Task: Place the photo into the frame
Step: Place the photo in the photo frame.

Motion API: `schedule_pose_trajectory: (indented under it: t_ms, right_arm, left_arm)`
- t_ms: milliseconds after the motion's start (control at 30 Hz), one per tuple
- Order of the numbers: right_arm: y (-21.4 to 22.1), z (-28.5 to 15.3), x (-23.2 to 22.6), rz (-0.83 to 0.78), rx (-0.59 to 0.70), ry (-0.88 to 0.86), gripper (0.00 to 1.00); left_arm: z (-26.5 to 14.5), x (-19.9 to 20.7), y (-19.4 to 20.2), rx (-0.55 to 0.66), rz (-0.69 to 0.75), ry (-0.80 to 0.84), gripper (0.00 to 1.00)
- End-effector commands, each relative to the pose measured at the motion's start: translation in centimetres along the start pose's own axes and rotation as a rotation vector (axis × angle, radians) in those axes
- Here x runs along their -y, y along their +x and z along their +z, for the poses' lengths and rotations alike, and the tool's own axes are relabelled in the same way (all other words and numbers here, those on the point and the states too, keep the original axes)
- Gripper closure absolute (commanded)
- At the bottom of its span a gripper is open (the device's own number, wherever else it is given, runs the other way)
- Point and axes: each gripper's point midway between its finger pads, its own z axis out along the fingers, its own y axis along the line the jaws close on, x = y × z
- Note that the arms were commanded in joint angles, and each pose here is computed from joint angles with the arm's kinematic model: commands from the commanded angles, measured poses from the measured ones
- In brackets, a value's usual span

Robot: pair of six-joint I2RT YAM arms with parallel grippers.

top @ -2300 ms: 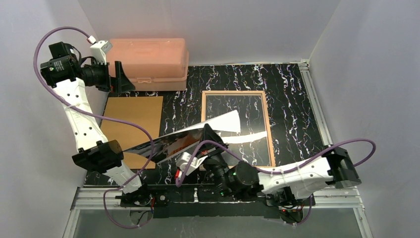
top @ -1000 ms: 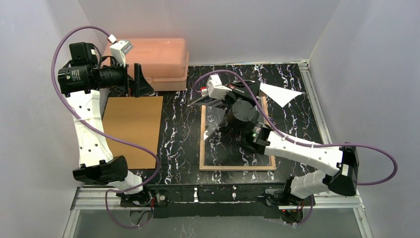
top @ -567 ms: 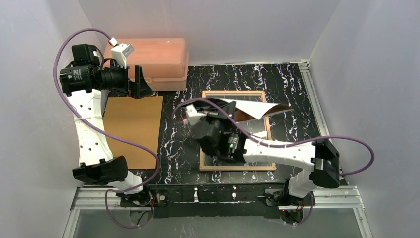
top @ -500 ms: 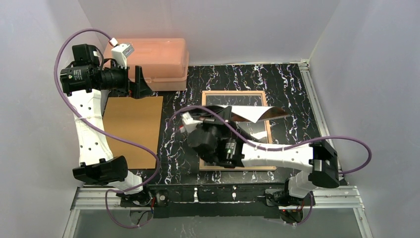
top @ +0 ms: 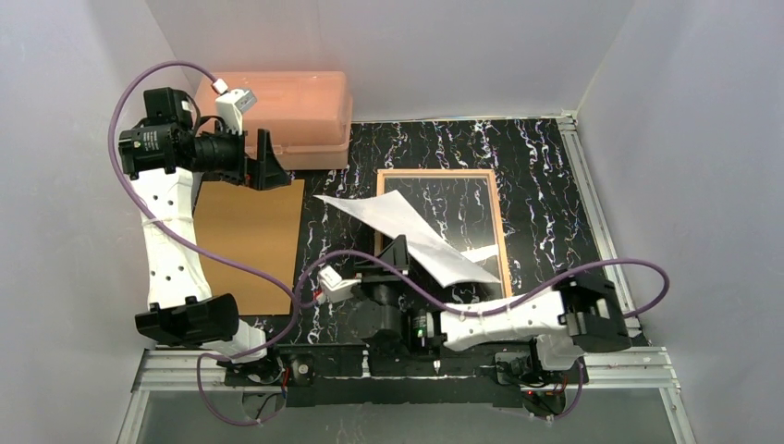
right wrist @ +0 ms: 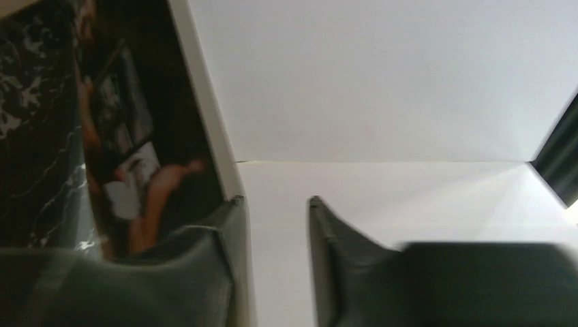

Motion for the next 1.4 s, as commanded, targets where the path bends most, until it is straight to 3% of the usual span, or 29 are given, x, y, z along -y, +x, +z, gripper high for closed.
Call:
schedule_pose_trajectory:
  t_ms: [0, 67, 100, 267, 567, 800, 900, 1033, 1100, 1233, 1267, 1333, 1367]
  right_arm:
    - [4.4, -3.1, -2.4, 0.140, -0.285, -0.023, 0.44]
    - [4.0, -3.2, -5.4, 0.081, -0.260, -0.134, 0.33]
    - [3.6, -3.5, -6.3, 0.046, -0.249, -0.139, 0.24]
    - [1.4, -3.8, -7.5, 0.081, -0.236, -0.139, 0.02]
    - [-1.1, -3.2, -6.6, 0.206, -0.247, -0.145, 0.01]
    - [-3.2, 2.5, -1.4, 0.388, -0.296, -0.060, 0.01]
    - [-0.7, 7.5, 1.8, 0.496, -0.396, 0.029, 0.01]
    - [6.6, 14.8, 5.8, 0.697, -0.600, 0.214, 0.01]
    - [8.1, 17.2, 6.8, 0.709, -0.643, 0.293, 0.01]
    - [5.9, 23.1, 5.9, 0.552, -0.563, 0.283, 0.01]
    - [4.1, 25.4, 5.3, 0.622, -0.440, 0.143, 0.01]
    - [3.0, 28.0, 5.9, 0.887, -0.342, -0.035, 0.01]
    - [2.9, 28.5, 5.4, 0.920, -0.321, -0.092, 0.01]
  left_arm:
    - [-0.1, 1.6, 1.9, -0.032, -0.026, 0.051, 0.01]
    - [0.0, 1.5, 2.3, -0.045, -0.032, 0.053, 0.01]
    - [0.0, 1.5, 2.3, -0.049, -0.031, 0.052, 0.01]
    - [-0.3, 1.6, 2.4, -0.071, -0.024, 0.053, 0.01]
    - [0.0, 1.3, 2.9, -0.112, -0.056, 0.062, 0.02]
    - [-0.6, -0.3, 2.0, -0.128, -0.061, -0.035, 0.02]
    - [-1.4, -1.4, 1.0, -0.108, -0.034, -0.125, 0.01]
    - [-2.1, -2.2, 0.1, -0.079, -0.023, -0.198, 0.01]
    - [-2.0, -2.6, -0.1, -0.077, -0.037, -0.211, 0.01]
    - [-0.7, -2.7, 1.5, -0.133, -0.042, -0.152, 0.01]
    - [-0.2, -2.9, 2.3, -0.160, -0.042, -0.134, 0.01]
    - [0.6, -3.3, 4.1, -0.218, -0.033, -0.105, 0.01]
    - [0.9, -3.4, 5.0, -0.243, -0.018, -0.085, 0.01]
